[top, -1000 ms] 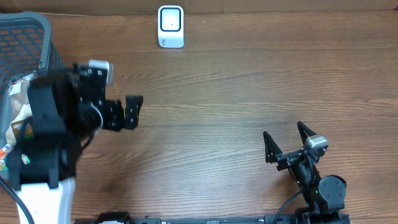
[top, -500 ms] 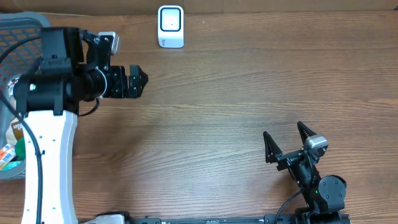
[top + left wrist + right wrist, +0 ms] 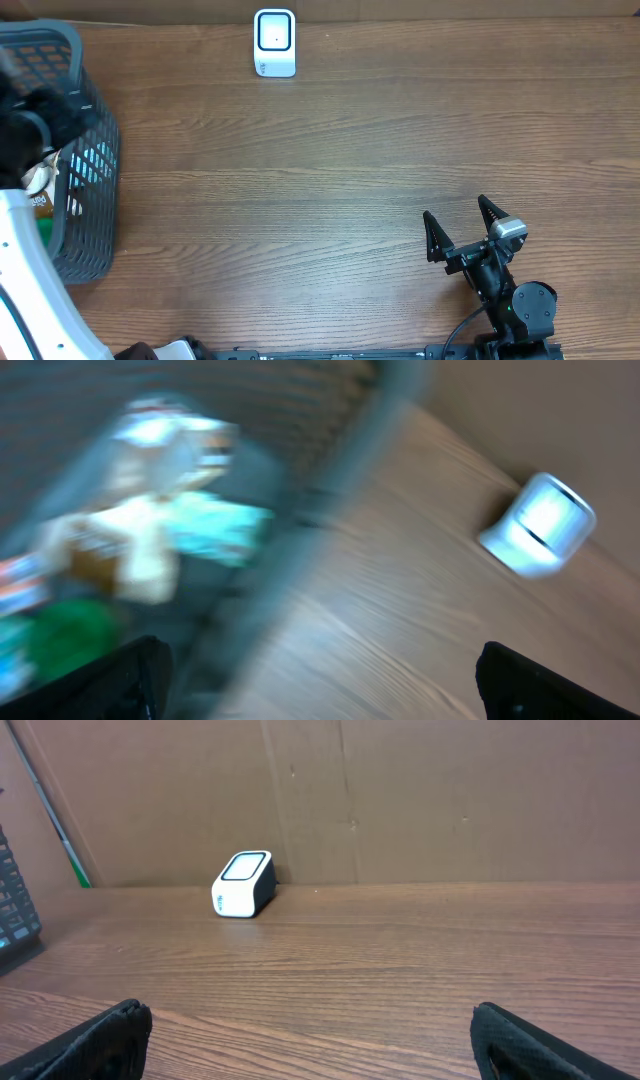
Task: Scan the item barcode
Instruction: 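Reach the left gripper into the basket and grasp the green-lidded jar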
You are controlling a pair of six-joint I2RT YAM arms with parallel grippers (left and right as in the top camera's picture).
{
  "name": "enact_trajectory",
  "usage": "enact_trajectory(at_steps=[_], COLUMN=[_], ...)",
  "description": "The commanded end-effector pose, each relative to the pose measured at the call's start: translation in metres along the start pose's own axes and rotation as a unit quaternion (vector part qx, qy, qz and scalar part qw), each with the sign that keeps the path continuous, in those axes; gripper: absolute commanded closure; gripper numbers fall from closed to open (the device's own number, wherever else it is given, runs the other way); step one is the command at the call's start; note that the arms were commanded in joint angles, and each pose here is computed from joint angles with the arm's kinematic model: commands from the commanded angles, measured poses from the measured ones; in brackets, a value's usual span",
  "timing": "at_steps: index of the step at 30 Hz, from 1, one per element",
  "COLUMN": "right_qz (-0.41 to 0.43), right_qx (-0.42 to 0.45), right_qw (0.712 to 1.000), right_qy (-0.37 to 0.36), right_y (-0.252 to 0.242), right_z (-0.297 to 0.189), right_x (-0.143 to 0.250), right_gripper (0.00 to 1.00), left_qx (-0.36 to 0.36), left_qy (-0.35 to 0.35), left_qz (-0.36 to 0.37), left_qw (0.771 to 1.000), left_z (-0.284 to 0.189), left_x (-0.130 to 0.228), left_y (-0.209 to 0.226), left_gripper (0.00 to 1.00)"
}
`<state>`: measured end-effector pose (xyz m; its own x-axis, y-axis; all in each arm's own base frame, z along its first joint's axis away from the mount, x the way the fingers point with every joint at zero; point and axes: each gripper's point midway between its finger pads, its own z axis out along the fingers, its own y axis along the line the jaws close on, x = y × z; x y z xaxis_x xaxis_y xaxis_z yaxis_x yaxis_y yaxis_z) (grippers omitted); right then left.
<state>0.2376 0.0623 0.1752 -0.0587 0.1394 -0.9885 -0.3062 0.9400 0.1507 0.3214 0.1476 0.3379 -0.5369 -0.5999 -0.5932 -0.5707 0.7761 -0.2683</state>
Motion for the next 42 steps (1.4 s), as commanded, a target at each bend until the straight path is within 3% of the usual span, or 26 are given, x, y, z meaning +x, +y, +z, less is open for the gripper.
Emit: enact_trajectory(at_steps=[1,4,11,25,35,42], right_qz=[-0.001,-0.001,-0.001,-0.001,-0.001,-0.001], right_qx=[0.0,0.0,0.0,0.0,0.0,0.0], right_qw=[1.0,1.0,1.0,1.0,1.0,1.0], right_qy=[-0.004,-0.004,-0.004,-0.004,-0.004,-0.004], right_y=[-0.001,-0.001,-0.001,-0.001,-0.001,-0.001], right_z=[0.0,0.0,0.0,0.0,0.0,0.0], right_x=[0.001,0.001,0.001,0.001,0.001,0.001], right_gripper=[0.0,0.0,0.0,0.0,0.0,0.0], left_qx=[-0.096,-0.137,-0.188,-0.296,-0.295,-0.266], left_qy=[-0.036,-0.018,0.066,0.217,0.234,0.232], left_qz=[-0.086,-0.15,-0.206,-0.204,-0.187,-0.154], left_qw=[0.991,0.979,0.958,0.908,0.907,0.923], left_z=[-0.011,-0.002,0.039,0.105,0.137,0.156], left_x=[-0.016,-0.012,0.013,0.084,0.116,0.121], left_y=[0.056,0.092,0.143,0.2,0.212,0.212], left_gripper=[0.0,0.0,0.0,0.0,0.0,0.0])
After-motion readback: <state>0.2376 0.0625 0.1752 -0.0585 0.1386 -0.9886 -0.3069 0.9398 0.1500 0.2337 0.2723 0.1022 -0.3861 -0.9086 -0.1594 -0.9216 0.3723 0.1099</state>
